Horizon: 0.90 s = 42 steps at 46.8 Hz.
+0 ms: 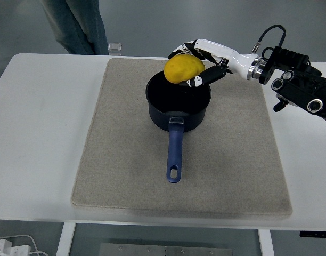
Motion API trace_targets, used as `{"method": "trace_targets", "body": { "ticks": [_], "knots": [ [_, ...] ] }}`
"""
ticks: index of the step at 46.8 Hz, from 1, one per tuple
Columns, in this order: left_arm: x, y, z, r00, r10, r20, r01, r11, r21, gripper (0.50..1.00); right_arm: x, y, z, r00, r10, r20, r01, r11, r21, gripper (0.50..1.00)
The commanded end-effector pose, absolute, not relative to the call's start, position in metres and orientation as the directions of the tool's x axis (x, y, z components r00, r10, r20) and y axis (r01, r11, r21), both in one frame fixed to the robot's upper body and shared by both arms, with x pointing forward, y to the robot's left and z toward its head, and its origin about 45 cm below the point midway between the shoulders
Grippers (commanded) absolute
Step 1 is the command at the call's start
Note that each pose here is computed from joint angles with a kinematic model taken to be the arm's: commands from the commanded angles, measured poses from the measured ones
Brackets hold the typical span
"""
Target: Put the potato in the blue pot
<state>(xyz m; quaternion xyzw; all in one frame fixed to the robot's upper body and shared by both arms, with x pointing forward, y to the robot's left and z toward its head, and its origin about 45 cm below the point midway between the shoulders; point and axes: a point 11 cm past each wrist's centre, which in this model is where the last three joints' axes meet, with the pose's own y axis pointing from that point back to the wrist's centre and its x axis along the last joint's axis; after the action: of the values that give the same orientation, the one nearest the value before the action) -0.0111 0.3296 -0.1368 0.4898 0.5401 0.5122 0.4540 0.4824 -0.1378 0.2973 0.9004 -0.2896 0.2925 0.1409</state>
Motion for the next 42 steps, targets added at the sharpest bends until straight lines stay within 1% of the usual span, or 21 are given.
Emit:
{"method": "trace_targets", "body": {
  "ticks": [1,5,30,37,42],
  "knots": [
    [-0.011,0.33,-0.137,-0.108,0.994,0.011,0.064,-0.004,0.998,1.0,0.482,-0.133,0.296,0.657,-0.444,0.609,-0.605,-0.793,0.074,0.915],
    [-0.011,0.33,-0.137,-0.108,0.994,0.011,0.064,-0.004,0.998,1.0,0.481,-0.131,0.295,0.656,-0.445,0.609,-0.605,-0.793,0.073,0.921],
    [-0.011,0.33,-0.137,-0.108,0.994,0.011,0.064,-0.004,0.998,1.0,0.477,-0.136,0.281,0.668,-0.443,0.598,-0.608,-0.789,0.095,0.921],
    [-0.011,0.33,-0.137,-0.108,0.994,0.011,0.064,-0.004,0.998,1.0,0.478,-0.143,0.279,0.664,-0.452,0.595,-0.619,-0.78,0.098,0.921],
    [-0.011,0.33,-0.137,-0.108,0.994,0.011,0.064,-0.004,0.998,1.0,0.482,-0.158,0.277,0.635,-0.483,0.603,-0.656,-0.749,0.09,0.921]
  ]
}}
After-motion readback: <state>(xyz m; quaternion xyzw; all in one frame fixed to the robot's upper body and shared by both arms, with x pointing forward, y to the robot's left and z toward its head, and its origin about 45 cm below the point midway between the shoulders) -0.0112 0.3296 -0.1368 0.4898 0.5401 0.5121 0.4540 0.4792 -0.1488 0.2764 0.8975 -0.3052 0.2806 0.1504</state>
